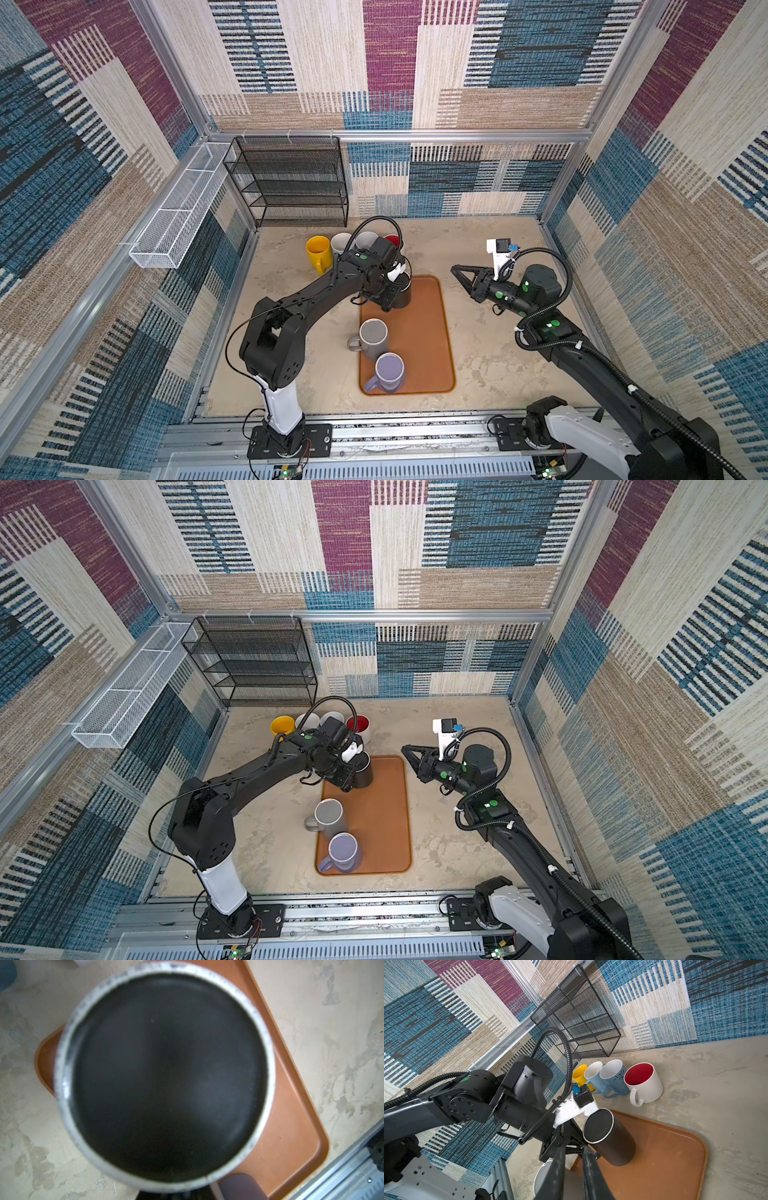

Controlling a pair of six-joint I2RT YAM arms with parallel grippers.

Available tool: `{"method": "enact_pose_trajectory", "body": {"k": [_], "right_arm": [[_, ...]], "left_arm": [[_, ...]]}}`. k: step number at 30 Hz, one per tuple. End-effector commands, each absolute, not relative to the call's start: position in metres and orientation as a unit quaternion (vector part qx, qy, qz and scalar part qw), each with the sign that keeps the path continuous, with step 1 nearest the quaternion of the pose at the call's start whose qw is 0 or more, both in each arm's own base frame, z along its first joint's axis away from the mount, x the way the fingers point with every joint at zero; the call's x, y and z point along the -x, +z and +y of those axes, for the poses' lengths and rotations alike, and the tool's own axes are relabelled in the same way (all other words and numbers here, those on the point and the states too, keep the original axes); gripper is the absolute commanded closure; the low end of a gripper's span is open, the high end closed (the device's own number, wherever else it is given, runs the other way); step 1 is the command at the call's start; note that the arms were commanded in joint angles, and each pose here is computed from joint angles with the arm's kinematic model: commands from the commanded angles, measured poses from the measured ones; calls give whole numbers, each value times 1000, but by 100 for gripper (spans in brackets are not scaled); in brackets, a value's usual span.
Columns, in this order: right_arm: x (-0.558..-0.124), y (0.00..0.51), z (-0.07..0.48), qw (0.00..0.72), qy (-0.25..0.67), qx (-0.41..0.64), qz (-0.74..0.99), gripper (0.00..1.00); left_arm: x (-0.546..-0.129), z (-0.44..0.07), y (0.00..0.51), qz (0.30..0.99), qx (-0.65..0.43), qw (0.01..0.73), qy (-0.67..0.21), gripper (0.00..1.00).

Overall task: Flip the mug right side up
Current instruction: 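Lift the black mug off the tray with the left gripper and turn it sideways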

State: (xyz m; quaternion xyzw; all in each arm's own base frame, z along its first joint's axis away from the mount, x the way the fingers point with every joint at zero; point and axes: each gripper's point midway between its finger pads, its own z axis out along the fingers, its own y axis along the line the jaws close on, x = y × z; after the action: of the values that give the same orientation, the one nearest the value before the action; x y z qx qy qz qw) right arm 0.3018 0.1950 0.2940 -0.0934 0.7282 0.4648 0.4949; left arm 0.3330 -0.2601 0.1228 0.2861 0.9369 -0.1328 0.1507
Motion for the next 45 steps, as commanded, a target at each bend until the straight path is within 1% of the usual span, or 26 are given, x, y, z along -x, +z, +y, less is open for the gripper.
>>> {"method": "enact_pose_trajectory", "body": {"k": [1, 8, 12, 22, 24, 25, 26, 33, 40, 45], "right_arm": [[-303, 296, 195, 501, 464, 97, 724, 81], [-301, 291, 196, 496, 466, 99, 726, 79], [-301, 287, 197, 492, 469, 97, 727, 79], [-298, 278, 202, 476, 487, 102, 725, 78], [-296, 278, 205, 471, 495, 106, 722, 77], [-296, 278, 205, 469, 499, 107, 721, 71], [-295, 277, 207, 466, 503, 108, 720, 70], [-292, 275, 210, 457, 521, 111, 712, 69], [-286, 275, 215, 448, 549, 116, 696, 68], [-282, 280, 219, 445, 575, 123, 676, 68]], "left_arm": [[-343, -273, 144, 929, -275, 188, -163, 100], [-346, -280, 158, 926, -256, 205, -186, 100], [-349, -287, 168, 920, -239, 227, -212, 100], [-352, -298, 210, 890, -226, 277, -283, 100], [-353, -297, 218, 883, -221, 289, -295, 100], [-352, -296, 223, 879, -218, 296, -304, 100], [-351, -296, 228, 873, -216, 302, -316, 100], [-348, -283, 263, 830, -193, 342, -396, 100], [-341, -267, 305, 761, -176, 381, -495, 100], [-337, -263, 317, 732, -171, 386, -534, 100]]}}
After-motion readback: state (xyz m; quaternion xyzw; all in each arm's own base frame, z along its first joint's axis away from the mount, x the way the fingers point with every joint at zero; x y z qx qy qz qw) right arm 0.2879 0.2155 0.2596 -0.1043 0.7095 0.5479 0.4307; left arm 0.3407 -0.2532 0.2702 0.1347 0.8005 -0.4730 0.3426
